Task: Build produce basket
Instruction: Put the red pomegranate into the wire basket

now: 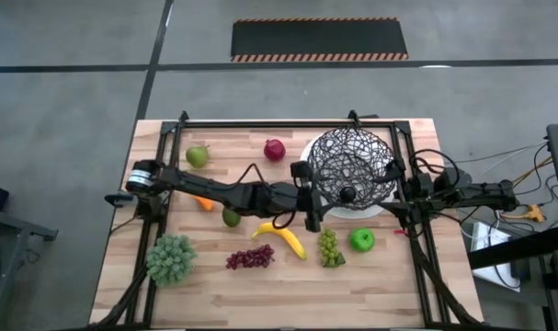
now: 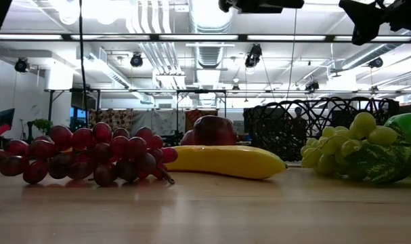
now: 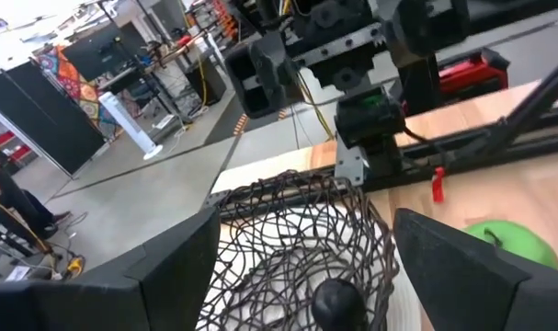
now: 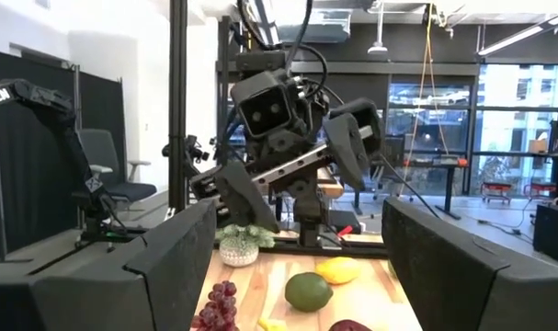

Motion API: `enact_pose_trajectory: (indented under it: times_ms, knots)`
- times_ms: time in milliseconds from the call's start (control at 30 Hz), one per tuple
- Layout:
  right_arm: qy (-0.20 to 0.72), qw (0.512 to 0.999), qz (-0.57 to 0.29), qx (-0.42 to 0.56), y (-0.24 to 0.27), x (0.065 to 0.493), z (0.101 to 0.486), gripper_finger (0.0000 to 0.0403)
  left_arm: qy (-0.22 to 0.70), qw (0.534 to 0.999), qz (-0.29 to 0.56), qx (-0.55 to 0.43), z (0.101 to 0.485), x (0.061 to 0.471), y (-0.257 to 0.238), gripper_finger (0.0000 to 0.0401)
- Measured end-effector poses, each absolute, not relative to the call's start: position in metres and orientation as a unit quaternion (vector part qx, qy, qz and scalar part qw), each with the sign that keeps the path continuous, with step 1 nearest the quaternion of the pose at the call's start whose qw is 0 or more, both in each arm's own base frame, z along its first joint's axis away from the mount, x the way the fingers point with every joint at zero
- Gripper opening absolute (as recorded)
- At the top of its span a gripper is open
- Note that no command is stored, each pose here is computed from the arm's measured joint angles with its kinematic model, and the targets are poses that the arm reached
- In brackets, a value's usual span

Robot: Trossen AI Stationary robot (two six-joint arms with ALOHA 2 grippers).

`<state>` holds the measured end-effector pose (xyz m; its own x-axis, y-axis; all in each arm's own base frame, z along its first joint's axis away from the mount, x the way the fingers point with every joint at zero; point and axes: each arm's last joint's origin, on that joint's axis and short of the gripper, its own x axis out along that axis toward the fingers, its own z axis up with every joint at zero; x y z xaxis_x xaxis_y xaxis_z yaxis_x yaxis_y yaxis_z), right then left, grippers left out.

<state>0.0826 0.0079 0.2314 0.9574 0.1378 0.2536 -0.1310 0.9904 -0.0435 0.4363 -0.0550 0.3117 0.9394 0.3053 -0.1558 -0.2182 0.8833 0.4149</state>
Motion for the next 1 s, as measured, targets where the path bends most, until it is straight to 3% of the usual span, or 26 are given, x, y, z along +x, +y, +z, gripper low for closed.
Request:
enact_pose_trajectory:
  times_ms: [600, 1000]
  knots:
    - [-0.099, 0.994, 0.041, -0.020, 0.007, 0.087, 0.225, 0.0286, 0.080, 0.973, 0.135, 0.171, 0.300, 0.376, -0.051, 0.0305]
    - [-0.076, 0.997, 0.029, -0.013, 0.008, 0.110, 0.224, 0.0252, 0.057, 0.979, 0.135, 0.144, 0.278, 0.323, -0.044, 0.0305]
